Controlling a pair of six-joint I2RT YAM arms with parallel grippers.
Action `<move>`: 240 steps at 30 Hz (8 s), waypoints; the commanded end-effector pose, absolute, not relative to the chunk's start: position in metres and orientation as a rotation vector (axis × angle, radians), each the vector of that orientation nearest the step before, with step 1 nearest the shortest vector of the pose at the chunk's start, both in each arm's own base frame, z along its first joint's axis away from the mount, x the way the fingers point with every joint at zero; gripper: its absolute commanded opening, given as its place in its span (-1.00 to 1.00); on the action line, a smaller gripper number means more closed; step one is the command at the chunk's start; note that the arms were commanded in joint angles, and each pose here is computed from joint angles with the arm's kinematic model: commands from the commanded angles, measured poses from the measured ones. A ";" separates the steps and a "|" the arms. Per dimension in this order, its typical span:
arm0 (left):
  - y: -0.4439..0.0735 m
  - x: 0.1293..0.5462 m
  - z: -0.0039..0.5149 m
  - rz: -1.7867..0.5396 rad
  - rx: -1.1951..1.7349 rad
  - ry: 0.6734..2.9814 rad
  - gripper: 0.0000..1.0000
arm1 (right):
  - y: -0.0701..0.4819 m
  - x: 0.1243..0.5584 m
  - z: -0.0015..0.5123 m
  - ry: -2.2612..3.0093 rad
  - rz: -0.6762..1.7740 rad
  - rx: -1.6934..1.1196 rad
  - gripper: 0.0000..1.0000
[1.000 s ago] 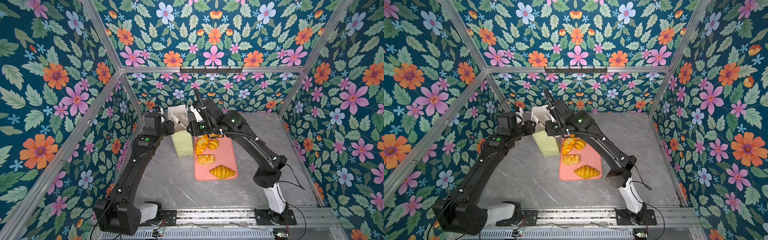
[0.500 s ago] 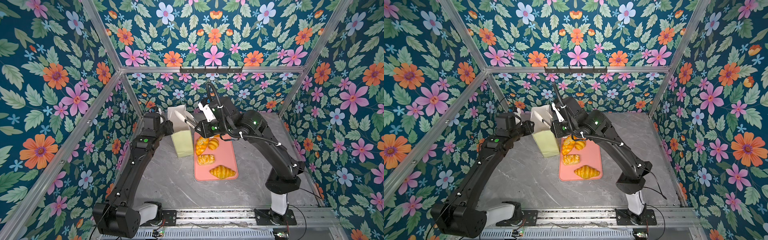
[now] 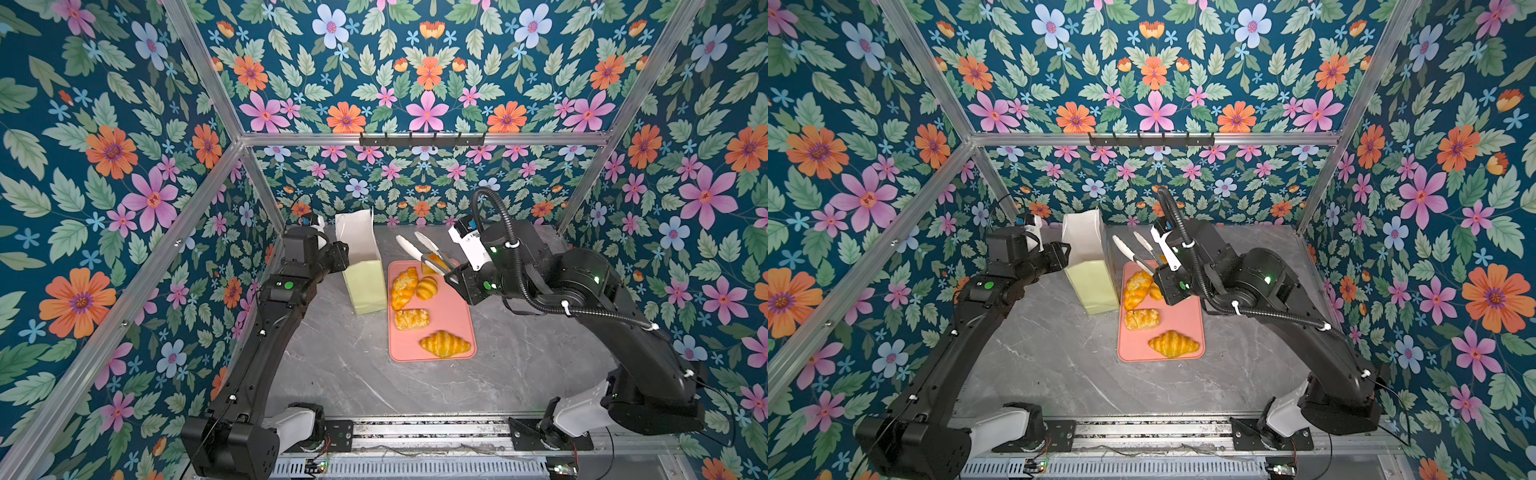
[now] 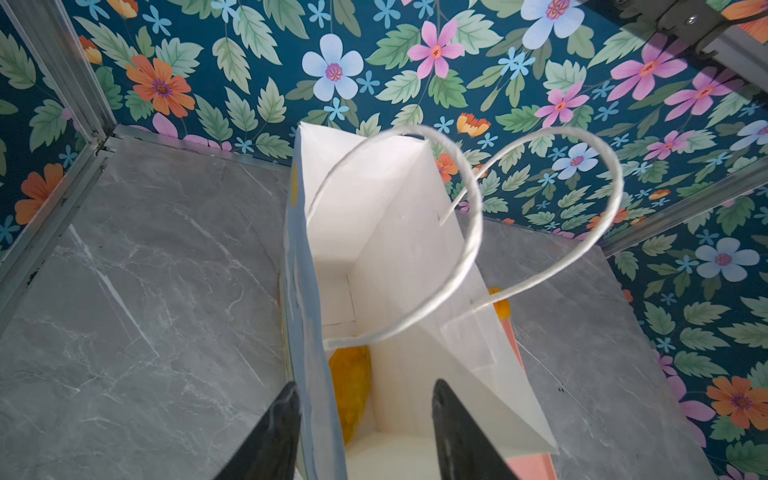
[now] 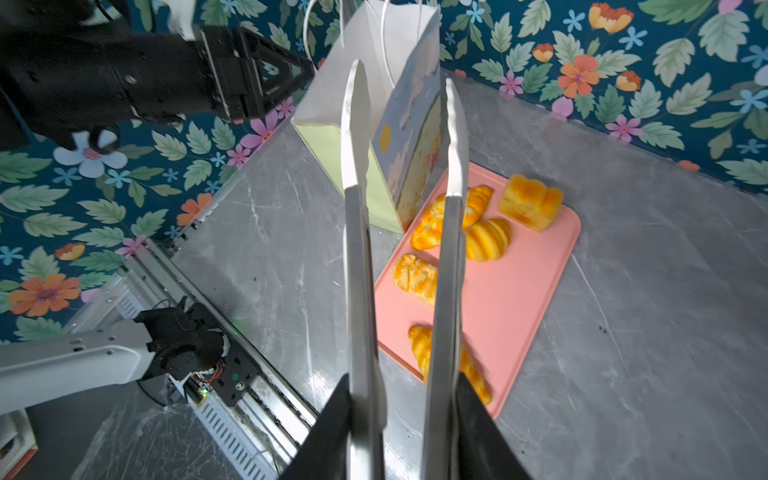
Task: Place the fake bread into the paper bag
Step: 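Open the tongs and withdraw the right gripper toward the tray, then move the open tongs over the croissant nearest the robot, then close the tongs on the croissant with the right gripper, then lift the croissant with the tongs and carry it to the paper bag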
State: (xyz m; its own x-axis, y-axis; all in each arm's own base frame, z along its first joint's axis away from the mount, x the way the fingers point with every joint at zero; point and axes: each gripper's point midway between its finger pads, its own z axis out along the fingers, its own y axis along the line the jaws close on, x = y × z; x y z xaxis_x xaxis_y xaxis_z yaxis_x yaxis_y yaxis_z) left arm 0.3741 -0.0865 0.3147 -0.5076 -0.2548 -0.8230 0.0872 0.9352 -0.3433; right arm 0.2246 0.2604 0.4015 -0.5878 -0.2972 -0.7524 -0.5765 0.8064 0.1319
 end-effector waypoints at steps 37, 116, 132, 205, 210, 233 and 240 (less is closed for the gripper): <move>-0.091 0.372 0.312 -0.441 -0.080 2.039 0.06 | 0.179 0.154 0.205 2.624 -0.073 -1.344 -0.20; -0.101 0.374 0.308 -0.517 -0.077 2.042 0.05 | 0.199 0.180 0.157 2.733 -0.140 -1.443 -0.07; -0.104 0.377 0.309 -0.534 -0.072 2.039 0.05 | 0.196 0.177 0.157 2.747 -0.113 -1.449 -0.40; -0.087 0.407 0.303 -0.459 -0.245 2.028 -0.24 | 0.316 0.244 0.443 2.059 0.921 -0.507 -0.62; -0.088 0.410 0.300 -0.462 -0.246 2.032 -0.37 | 0.318 0.246 0.452 2.021 0.935 -0.497 -0.62; -0.097 0.408 0.302 -0.555 -0.258 2.001 -0.85 | 0.384 0.291 0.421 2.097 1.004 -0.432 -0.65; -0.096 0.407 0.303 -0.552 -0.263 1.995 -0.85 | 0.398 0.302 0.403 2.125 0.932 -0.417 -0.66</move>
State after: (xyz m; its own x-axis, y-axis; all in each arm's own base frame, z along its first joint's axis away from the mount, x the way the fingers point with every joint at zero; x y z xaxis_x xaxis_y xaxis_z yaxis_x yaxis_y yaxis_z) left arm 0.4054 -0.0955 0.2950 -0.4947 -0.4040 -0.7694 0.0348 0.8755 -0.4820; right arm 0.2930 0.3950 0.3878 -0.6909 -0.0514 -0.7212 -0.5547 0.6775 0.4831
